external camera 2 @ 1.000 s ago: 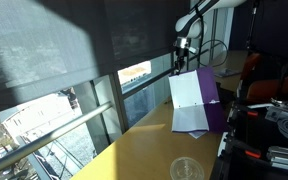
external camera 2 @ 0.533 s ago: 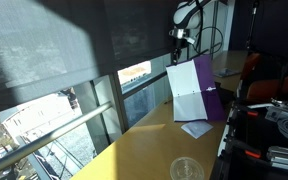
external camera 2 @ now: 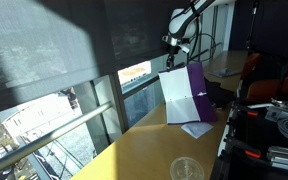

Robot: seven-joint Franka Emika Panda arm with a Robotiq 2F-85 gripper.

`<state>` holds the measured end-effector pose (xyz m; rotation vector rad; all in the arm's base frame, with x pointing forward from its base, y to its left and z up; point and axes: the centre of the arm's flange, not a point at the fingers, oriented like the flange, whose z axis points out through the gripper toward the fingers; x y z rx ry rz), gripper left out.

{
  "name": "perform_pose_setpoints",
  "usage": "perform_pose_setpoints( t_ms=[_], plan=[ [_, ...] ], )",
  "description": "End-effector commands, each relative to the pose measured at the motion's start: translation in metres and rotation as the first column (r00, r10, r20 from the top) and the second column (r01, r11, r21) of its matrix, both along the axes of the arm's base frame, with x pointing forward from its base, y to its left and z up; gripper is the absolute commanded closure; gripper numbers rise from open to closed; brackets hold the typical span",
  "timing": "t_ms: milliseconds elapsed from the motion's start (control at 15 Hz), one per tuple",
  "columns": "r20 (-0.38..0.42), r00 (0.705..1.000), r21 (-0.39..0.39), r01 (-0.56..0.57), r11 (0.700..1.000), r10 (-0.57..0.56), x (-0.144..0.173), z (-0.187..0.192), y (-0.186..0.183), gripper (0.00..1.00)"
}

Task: Close the purple folder.

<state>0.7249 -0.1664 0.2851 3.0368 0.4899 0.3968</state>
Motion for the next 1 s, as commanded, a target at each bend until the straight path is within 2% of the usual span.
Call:
perform_pose_setpoints(
  t_ms=[0, 200, 400, 867, 933],
  plan=[
    [0.041, 0.998, -0.025, -0.043, 0.999, 0.044, -0.011, -0.011, 0.037, 1.00],
    [0.042, 0.996, -0.036, -0.081, 0.996, 0.082, -0.014, -0.025, 0.063, 1.00],
    [0.030, 0.990, -0.080, -0.138, 0.987, 0.141, -0.022, -0.034, 0.080, 1.00],
    [0.017, 0.969, -0.182, -0.237, 0.954, 0.245, -0.038, -0.028, 0.101, 1.00],
    [0.016, 0.968, -0.188, -0.244, 0.951, 0.252, -0.039, -0.026, 0.104, 0.94]
  ],
)
